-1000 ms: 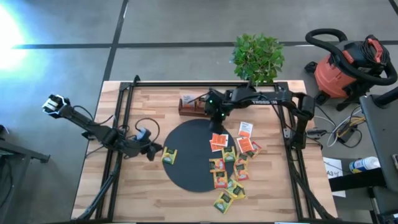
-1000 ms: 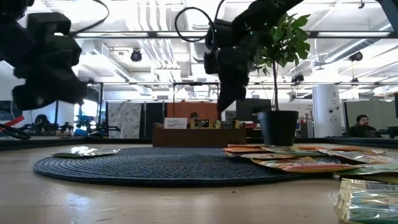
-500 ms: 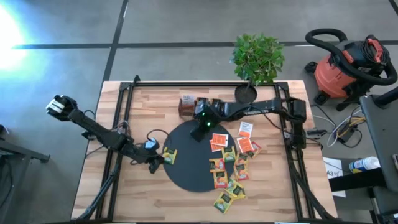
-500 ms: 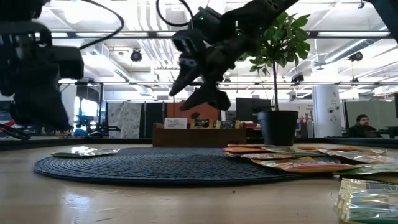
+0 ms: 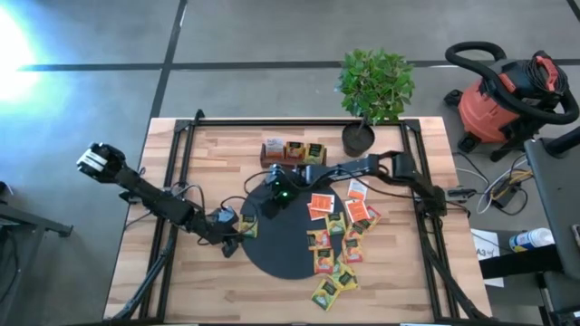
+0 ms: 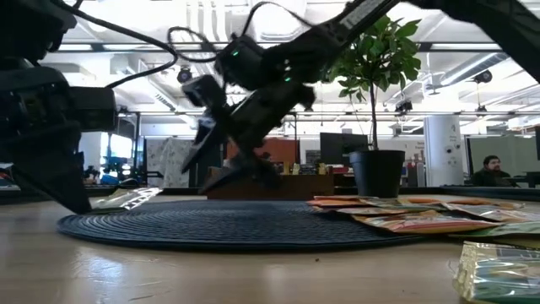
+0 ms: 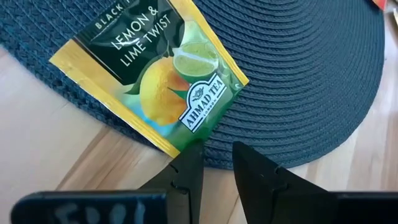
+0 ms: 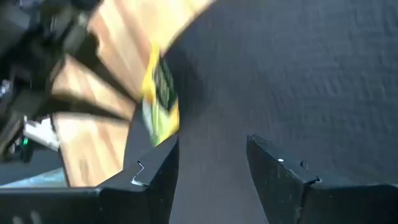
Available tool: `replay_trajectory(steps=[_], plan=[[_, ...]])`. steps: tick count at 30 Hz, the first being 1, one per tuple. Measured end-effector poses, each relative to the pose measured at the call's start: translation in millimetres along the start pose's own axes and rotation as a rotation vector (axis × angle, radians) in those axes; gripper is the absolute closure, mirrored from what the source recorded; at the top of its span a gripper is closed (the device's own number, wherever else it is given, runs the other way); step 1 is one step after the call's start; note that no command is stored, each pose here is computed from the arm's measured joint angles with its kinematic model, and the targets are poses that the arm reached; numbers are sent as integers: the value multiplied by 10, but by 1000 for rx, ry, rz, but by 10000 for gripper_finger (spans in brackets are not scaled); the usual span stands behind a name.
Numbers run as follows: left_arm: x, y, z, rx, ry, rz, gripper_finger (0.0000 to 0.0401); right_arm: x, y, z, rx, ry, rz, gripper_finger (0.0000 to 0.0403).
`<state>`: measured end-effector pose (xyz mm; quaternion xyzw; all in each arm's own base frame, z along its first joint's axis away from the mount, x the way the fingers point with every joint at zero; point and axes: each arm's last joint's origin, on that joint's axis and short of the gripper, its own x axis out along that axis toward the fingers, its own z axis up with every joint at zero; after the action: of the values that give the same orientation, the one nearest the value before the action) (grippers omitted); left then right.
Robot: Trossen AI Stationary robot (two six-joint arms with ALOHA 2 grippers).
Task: Pick & Place Tea
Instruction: Put the yellow tea bag into the right section of the brown wooden organizer
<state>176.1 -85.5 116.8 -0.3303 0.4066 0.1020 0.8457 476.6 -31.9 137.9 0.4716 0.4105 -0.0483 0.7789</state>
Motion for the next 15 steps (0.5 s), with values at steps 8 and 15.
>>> replay_trajectory(steps=[8,15], plan=[[39,11,-13,-14,-4,16,311,178,165,213,-80,-10,63,218],[38,11,6,-29,-58,30,311,296,187,185,-154,84,-13,218]])
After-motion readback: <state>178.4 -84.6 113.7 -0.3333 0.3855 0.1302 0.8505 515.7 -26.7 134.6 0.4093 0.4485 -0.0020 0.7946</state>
